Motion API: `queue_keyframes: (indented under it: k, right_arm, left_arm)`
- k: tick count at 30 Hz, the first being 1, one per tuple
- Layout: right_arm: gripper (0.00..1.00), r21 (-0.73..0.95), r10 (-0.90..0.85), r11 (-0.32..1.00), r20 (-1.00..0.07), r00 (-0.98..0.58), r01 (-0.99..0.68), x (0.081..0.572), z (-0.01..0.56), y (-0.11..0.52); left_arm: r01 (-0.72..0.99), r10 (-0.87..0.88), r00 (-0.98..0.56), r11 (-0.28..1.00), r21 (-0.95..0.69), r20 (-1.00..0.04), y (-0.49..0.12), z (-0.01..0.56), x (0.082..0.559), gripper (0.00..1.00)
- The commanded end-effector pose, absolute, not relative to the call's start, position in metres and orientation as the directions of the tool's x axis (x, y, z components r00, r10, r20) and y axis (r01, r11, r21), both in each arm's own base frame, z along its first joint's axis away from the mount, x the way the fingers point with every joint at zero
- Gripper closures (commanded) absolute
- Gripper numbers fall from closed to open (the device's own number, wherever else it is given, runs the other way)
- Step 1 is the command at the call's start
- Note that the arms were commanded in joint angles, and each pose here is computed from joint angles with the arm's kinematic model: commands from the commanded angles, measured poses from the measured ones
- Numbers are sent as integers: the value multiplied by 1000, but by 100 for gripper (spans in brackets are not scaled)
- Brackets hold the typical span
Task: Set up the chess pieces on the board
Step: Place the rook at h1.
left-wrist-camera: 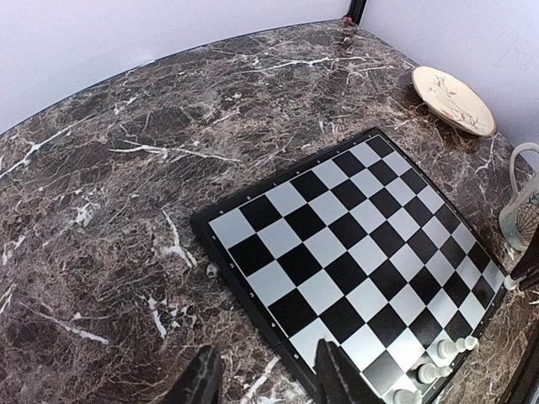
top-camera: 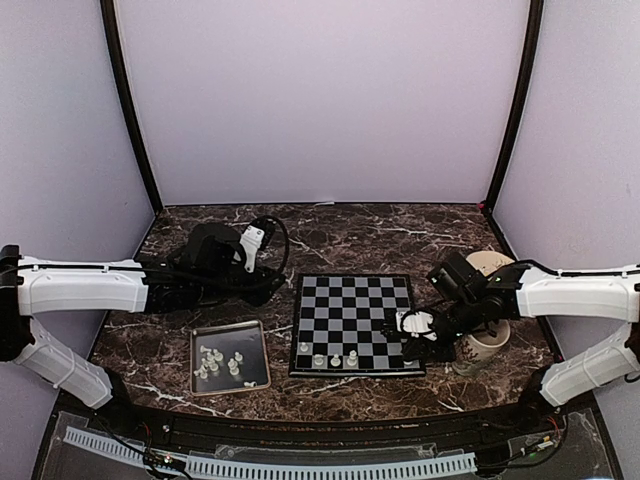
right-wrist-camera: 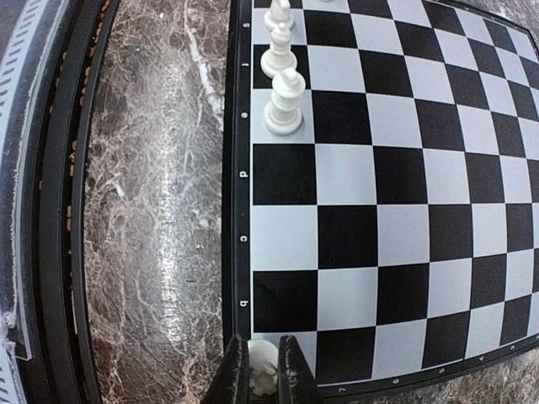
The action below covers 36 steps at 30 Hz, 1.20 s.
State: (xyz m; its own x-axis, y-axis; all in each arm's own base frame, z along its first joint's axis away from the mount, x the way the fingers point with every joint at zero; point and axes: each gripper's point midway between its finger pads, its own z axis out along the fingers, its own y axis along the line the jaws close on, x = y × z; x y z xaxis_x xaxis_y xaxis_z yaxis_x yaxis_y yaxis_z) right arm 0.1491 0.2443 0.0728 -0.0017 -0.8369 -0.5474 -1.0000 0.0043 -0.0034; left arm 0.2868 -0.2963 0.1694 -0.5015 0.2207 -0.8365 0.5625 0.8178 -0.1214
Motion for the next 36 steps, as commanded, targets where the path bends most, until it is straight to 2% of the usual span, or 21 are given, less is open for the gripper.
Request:
queue_keyframes:
  k: [1, 15, 31, 36]
  right_arm:
    - [96, -54, -840, -9, -541, 36, -999, 152, 68, 243]
    - [96, -64, -871, 22, -491, 12, -998, 160, 52, 237]
    - [89, -10, -889, 11, -458, -5, -1000, 153, 41, 234]
    - [81, -10, -894, 17, -448, -11, -1000, 154, 39, 232]
  left_arm:
    - [547, 202, -512, 826, -136, -835, -297, 176, 291, 60]
    - [539, 201, -518, 831, -135, -831, -295, 170, 291, 60]
    - [539, 200, -523, 830, -140, -828, -291, 164, 286, 60]
    - [539, 200, -527, 830, -142, -826, -290, 162, 286, 60]
